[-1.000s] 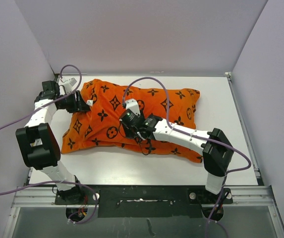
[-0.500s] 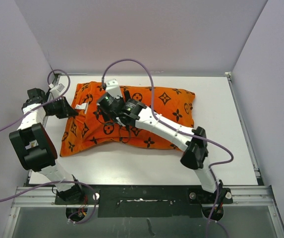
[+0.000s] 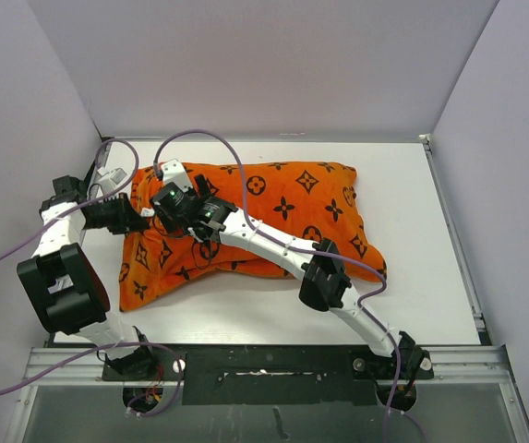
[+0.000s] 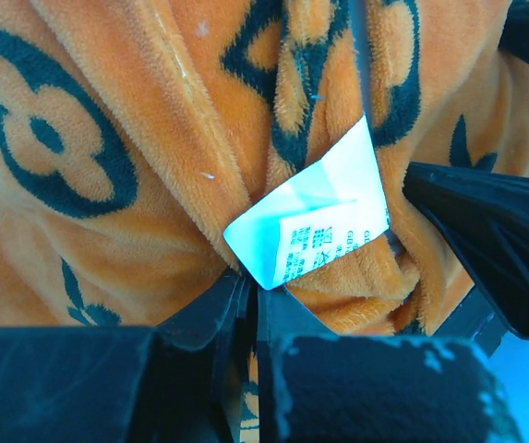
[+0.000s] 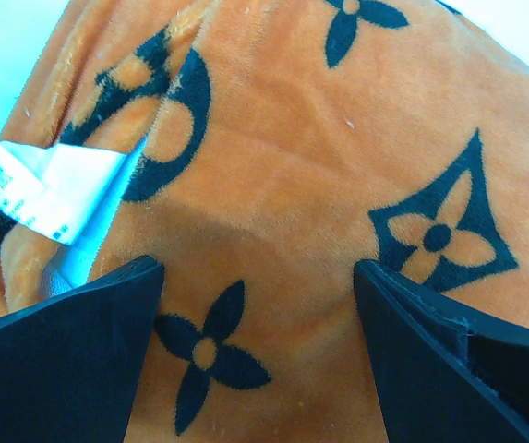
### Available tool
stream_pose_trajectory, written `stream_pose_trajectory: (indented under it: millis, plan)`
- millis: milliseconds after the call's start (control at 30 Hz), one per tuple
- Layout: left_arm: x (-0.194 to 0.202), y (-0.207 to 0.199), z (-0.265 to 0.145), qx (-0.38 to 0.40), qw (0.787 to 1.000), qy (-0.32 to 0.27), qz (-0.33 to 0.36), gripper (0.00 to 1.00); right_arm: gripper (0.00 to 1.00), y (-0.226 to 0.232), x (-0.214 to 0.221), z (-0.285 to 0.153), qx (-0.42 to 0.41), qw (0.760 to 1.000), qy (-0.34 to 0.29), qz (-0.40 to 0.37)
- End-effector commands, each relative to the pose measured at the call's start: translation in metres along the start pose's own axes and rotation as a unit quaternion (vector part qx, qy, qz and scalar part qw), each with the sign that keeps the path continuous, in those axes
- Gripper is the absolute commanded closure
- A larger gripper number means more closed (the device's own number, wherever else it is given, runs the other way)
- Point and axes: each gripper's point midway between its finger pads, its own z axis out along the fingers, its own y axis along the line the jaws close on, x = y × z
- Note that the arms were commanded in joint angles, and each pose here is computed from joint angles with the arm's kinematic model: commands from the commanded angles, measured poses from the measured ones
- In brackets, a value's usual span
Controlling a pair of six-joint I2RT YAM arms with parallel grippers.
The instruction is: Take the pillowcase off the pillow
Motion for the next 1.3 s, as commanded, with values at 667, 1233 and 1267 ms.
stream_pose_trajectory:
  millis: [667,1233,1267]
  plan:
    - [0.002,0.005,-0.020,-0.037,0.999,-0.003,0.027,1.00,0.38,-0.070,0.043,0.003,0.059,0.996,0.043,0.052]
    - [-0.045,-0.064,-0.022,0.011,0.996,-0.054,0.077,0.29,0.86,-0.056,0.079,-0.012,0.021,0.994,0.070,0.084]
    - [-0.046,-0.073,-0.020,0.017,0.995,-0.054,0.082,0.25,0.87,-0.053,0.081,-0.012,0.019,0.993,0.072,0.089]
